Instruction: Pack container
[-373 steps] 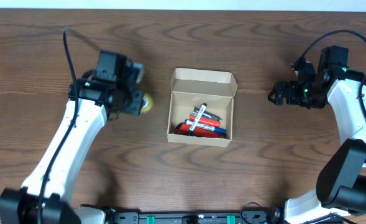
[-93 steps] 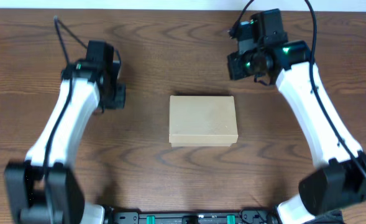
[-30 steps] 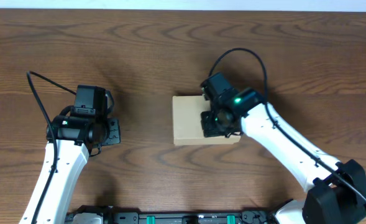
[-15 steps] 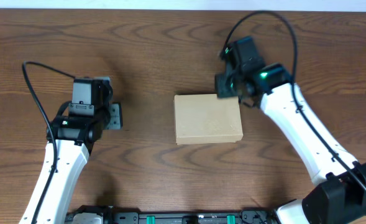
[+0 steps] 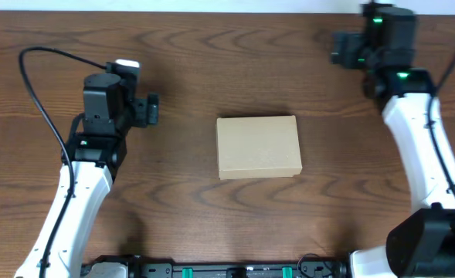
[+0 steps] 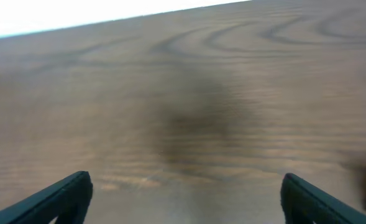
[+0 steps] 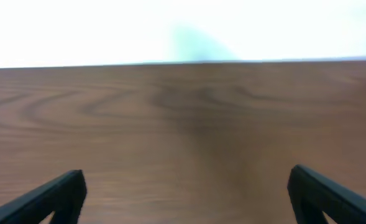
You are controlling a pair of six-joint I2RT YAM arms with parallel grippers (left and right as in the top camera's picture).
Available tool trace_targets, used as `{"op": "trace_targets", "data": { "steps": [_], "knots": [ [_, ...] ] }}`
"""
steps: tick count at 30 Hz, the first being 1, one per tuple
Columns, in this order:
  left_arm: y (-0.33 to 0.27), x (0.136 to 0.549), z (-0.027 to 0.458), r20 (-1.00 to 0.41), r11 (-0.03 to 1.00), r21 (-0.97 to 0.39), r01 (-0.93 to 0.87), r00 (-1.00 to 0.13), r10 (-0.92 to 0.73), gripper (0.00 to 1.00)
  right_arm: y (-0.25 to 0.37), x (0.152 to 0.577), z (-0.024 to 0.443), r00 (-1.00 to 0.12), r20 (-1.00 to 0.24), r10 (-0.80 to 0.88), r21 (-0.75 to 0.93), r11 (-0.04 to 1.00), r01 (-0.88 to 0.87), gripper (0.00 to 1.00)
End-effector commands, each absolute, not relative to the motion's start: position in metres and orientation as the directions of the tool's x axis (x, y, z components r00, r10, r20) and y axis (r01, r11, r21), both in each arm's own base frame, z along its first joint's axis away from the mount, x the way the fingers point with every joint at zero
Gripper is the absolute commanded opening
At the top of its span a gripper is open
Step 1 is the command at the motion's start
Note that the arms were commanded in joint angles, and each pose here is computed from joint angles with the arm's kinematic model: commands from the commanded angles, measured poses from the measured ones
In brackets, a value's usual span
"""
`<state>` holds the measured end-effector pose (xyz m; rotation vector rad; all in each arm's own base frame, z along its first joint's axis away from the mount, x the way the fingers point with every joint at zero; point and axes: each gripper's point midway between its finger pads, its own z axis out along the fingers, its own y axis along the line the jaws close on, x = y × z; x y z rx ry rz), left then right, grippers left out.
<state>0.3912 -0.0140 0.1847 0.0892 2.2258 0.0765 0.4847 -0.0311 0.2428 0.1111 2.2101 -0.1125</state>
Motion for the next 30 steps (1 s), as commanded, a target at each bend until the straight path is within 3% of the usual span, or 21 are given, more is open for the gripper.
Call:
{"op": "trace_targets", "data": {
  "steps": [1,5,8,10,14,24,30],
  "knots": [
    [0.018,0.387,0.191,-0.804,0.986,0.005,-0.17,-0.587,-0.097,0.94,-0.059,0.476,0.237,-0.615,-0.787,0.04,-0.06,0.988,0.141,0.9],
    [0.012,0.375,0.2,-0.829,0.988,-0.055,-0.143,-0.545,-0.125,0.84,-0.064,0.452,0.233,-0.573,-0.819,0.03,-0.05,0.991,0.124,0.89],
    [0.0,0.358,0.201,-0.855,0.991,-0.106,-0.08,-0.501,-0.132,0.82,-0.058,0.426,0.229,-0.516,-0.856,0.032,-0.035,0.992,0.12,0.91],
    [-0.001,0.343,0.195,-0.86,0.987,-0.134,-0.09,-0.484,-0.161,0.85,-0.055,0.404,0.221,-0.495,-0.868,0.052,-0.015,0.991,0.131,0.99],
    [0.0,0.305,0.175,-0.855,0.977,-0.18,-0.114,-0.473,-0.212,0.98,-0.043,0.356,0.192,-0.511,-0.856,0.077,0.019,0.993,0.118,0.99],
    [-0.002,0.222,0.179,-0.876,0.979,-0.186,-0.084,-0.437,-0.203,0.95,-0.007,0.257,0.136,-0.578,-0.812,0.079,0.062,0.997,0.05,0.99],
    [0.004,0.214,0.181,-0.891,0.985,-0.141,-0.096,-0.421,-0.169,0.95,-0.004,0.23,0.133,-0.596,-0.799,0.074,0.059,0.997,0.045,0.99]
  ]
}}
